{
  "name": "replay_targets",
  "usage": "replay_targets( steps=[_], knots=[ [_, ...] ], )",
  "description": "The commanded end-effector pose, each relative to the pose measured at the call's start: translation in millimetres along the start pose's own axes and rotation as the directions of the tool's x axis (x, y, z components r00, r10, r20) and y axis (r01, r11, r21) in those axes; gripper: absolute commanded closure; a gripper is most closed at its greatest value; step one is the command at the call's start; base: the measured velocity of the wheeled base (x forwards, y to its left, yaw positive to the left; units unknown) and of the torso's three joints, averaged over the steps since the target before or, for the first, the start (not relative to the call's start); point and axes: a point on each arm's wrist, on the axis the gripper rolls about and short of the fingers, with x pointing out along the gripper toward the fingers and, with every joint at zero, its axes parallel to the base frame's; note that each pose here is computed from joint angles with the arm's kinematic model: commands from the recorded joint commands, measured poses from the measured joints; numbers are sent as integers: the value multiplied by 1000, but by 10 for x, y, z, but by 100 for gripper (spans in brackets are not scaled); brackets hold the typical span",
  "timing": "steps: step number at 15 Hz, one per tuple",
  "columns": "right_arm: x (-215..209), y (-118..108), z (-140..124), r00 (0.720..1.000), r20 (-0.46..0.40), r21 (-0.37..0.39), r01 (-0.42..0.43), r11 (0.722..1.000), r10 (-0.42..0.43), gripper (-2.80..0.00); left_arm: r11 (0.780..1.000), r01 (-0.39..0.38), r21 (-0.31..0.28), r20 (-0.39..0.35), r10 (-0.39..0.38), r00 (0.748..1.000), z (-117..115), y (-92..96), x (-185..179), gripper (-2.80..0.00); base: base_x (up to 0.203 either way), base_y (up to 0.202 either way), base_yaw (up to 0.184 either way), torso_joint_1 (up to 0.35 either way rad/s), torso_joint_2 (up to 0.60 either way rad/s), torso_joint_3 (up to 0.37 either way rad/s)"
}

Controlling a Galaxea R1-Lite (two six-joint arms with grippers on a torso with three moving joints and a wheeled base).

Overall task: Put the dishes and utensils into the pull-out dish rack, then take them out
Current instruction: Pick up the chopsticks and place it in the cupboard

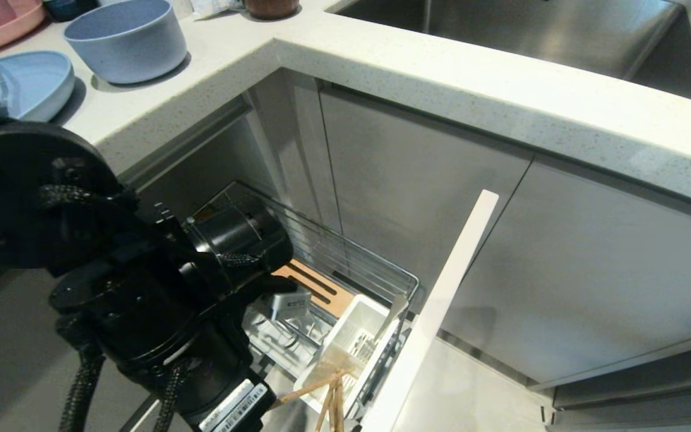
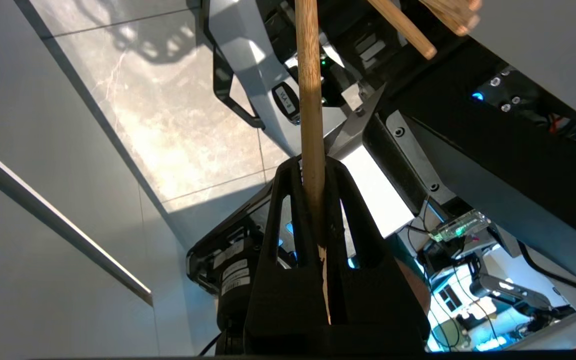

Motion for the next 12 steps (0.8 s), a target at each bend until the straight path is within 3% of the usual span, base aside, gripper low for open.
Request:
replay_targets(
  steps=[1, 12],
  knots=[
    [-1, 0, -4, 1000, 1, 0, 0, 1000, 0, 0, 1000, -4, -4, -43, 4, 999, 106, -4, 165, 0, 0, 0, 0, 0, 0, 0],
    [-1, 0, -5, 1000, 1, 0, 0, 1000, 0, 0, 998, -6, -58, -88, 1, 996, 416, 95, 573, 0, 0, 0, 0, 0, 0, 0]
  ],
)
